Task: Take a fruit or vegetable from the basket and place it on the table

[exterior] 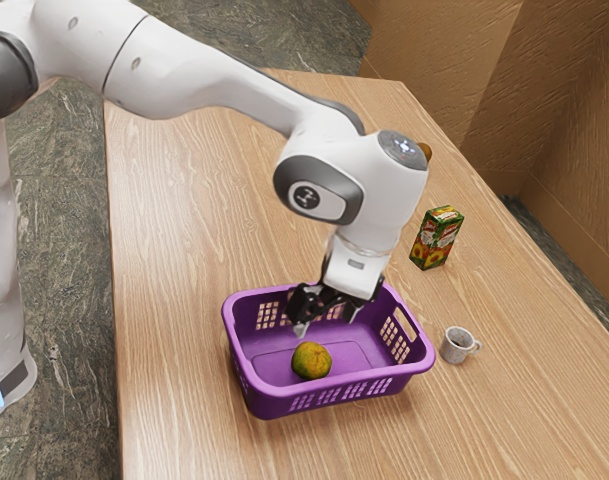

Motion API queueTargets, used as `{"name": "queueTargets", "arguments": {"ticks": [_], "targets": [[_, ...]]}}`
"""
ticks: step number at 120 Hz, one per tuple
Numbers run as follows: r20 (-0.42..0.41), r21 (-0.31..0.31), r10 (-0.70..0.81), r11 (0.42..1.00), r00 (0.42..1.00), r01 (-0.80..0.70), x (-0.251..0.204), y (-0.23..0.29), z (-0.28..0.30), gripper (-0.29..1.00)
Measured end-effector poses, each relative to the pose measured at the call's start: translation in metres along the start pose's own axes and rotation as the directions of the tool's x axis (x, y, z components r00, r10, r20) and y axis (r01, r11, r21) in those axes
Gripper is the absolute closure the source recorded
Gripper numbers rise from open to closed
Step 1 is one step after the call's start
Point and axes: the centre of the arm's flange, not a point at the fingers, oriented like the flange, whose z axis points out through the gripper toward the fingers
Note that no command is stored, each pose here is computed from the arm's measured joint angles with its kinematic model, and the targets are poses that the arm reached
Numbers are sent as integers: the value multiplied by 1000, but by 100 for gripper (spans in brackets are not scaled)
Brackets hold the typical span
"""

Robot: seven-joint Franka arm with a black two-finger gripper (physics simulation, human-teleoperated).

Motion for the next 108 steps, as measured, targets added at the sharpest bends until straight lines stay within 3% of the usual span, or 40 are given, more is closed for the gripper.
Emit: {"name": "queueTargets", "arguments": {"ticks": [52,108], "targets": [[-36,18,-6,1000,999,6,3,-9,14,0],[-39,-4,1,1000,999,-1,20,2,50,0]]}}
